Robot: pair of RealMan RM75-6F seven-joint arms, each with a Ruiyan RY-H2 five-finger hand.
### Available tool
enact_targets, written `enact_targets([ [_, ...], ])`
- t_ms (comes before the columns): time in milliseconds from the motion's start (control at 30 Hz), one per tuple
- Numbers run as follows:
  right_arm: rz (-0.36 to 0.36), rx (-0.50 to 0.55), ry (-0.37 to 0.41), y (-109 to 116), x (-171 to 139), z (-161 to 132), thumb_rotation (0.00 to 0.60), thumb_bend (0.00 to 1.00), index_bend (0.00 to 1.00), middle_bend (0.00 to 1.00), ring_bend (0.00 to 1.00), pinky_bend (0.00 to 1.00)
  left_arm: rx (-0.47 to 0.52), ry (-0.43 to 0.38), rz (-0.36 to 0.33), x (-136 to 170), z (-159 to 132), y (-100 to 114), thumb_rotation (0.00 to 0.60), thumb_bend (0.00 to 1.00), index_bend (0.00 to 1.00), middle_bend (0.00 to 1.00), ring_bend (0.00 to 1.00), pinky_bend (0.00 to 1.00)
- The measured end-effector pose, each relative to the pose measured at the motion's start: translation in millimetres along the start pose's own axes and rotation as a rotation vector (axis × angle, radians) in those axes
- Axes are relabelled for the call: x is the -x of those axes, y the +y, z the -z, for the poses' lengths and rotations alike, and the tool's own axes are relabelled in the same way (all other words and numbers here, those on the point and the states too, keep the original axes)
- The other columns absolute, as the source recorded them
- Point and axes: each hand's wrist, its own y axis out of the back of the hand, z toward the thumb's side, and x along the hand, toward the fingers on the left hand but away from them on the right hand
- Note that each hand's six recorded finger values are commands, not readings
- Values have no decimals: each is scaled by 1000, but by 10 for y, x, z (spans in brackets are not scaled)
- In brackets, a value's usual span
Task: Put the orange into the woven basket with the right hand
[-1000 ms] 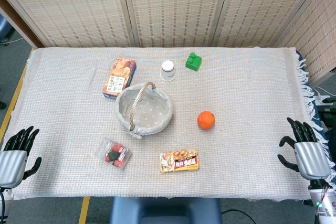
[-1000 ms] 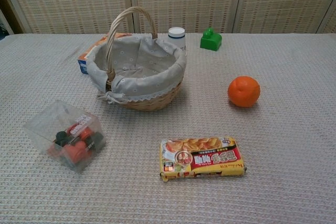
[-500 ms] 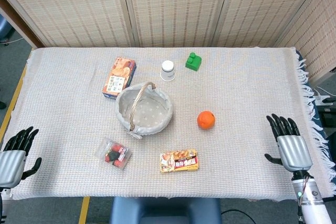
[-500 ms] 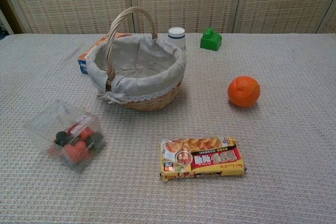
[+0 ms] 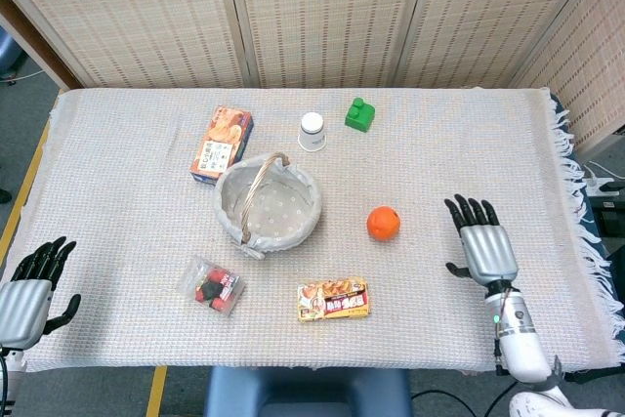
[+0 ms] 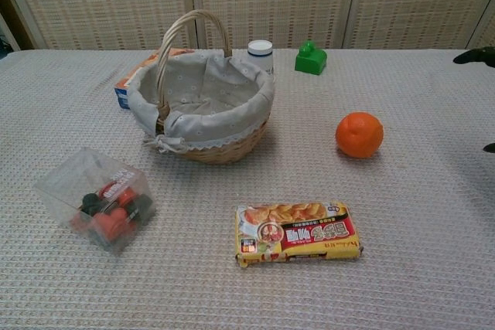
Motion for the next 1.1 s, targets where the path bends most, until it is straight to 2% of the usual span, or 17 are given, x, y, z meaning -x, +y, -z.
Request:
enact_targets([
  [233, -50, 12, 55, -201, 219, -591, 600, 87, 0, 0, 0, 86, 13, 8, 9, -2, 21, -2, 600, 383, 0, 0, 0, 116],
  [433, -71, 3, 67, -349, 374, -958, 600, 93, 0, 0, 0, 109, 31, 15, 14, -1, 39, 2, 600, 382, 0, 0, 0, 117],
  [767, -67, -16, 25, -495, 579, -1144, 600, 185, 8, 4, 0, 198, 52, 26, 33, -8, 77, -7, 600, 383, 0, 0, 0, 116],
  [833, -65, -23, 19, -521, 604, -1151, 600, 228, 66, 35, 20, 227, 56, 26, 36, -7, 77, -9, 600, 383, 0, 0, 0, 117],
  [900, -61, -29, 13, -542, 632, -1156, 600, 286, 192, 103, 73, 282, 61, 24, 39, -6, 73, -9, 600, 382, 0, 0, 0, 117],
  [1000, -50, -33, 5, -575, 689, -1175, 600, 321, 326, 187, 153, 359, 69, 18, 40, -2, 60, -7, 600, 382, 0, 0, 0, 116],
  [1067, -40, -25, 2, -594, 733, -1211, 600, 349, 450, 283, 262, 458, 73, 14, 41, 1, 51, -7, 600, 383, 0, 0, 0, 116],
  [1100, -34, -18, 3, -599, 750, -1235, 600, 371, 530, 353, 352, 540, 75, 12, 41, 2, 48, -7, 600, 383, 0, 0, 0, 117],
])
